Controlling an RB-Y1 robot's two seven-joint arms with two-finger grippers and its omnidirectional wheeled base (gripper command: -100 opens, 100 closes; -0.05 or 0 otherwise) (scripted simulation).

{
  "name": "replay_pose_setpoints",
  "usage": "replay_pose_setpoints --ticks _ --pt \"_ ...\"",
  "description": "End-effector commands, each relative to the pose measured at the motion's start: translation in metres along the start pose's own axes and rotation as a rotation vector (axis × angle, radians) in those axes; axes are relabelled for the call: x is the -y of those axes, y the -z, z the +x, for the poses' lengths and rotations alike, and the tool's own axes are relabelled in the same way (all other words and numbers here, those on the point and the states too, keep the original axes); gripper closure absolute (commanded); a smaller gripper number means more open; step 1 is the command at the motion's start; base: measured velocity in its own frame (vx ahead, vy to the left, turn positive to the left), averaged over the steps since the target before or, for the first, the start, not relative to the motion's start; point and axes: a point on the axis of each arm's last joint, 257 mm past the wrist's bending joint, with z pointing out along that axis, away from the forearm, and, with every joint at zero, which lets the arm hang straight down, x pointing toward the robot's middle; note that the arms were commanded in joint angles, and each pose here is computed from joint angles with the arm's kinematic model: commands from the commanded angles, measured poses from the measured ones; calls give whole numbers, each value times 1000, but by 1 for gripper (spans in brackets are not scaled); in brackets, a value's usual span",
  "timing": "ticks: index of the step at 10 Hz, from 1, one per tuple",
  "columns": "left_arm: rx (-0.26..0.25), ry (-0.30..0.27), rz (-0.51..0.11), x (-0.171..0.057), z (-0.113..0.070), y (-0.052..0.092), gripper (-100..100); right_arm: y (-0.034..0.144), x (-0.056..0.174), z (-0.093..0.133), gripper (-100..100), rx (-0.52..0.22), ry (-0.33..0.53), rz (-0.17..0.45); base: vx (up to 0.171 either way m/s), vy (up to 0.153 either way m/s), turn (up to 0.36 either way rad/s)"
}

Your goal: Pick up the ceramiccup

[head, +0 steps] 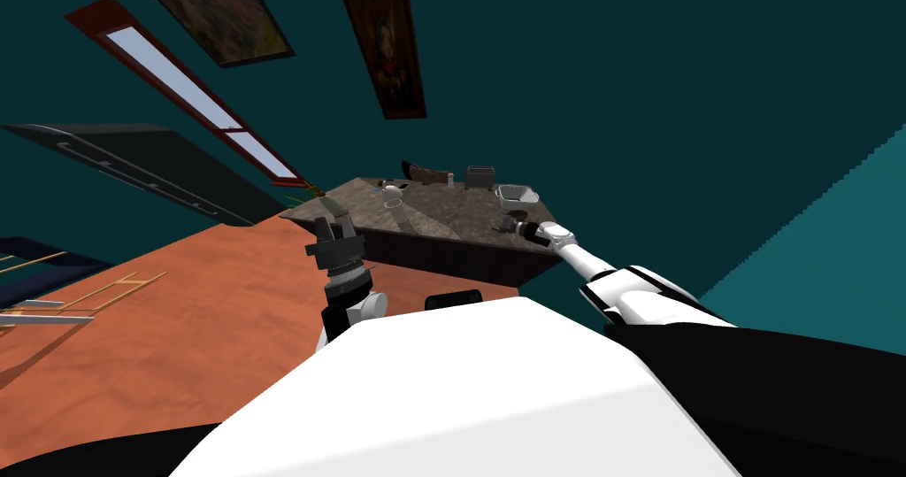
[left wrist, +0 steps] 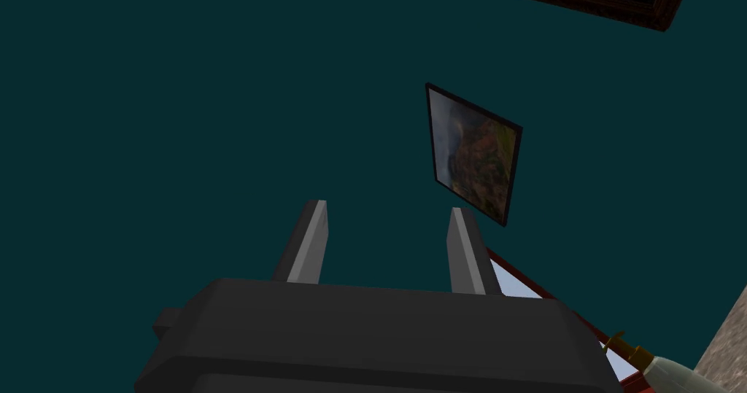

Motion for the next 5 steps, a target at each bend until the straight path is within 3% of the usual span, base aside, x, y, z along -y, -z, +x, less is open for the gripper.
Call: replay_pose_setpoints --ticks 1,2,3,4,5 --pt "0 0 0 0 0 0 0 2 5 16 -100 -43 27 -3 2 26 73" --pt "0 0 0 0 0 0 0 5 14 25 -100 -91 105 -18 0 36 105" --pt "0 0 0 0 0 0 0 9 16 37 -100 -113 93 -12 0 28 52" --pt "0 0 0 0 0 0 0 13 27 46 -100 -164 166 -25 -1 30 93" --pt "0 0 0 0 0 0 0 17 28 55 -100 -182 155 -20 1 20 60"
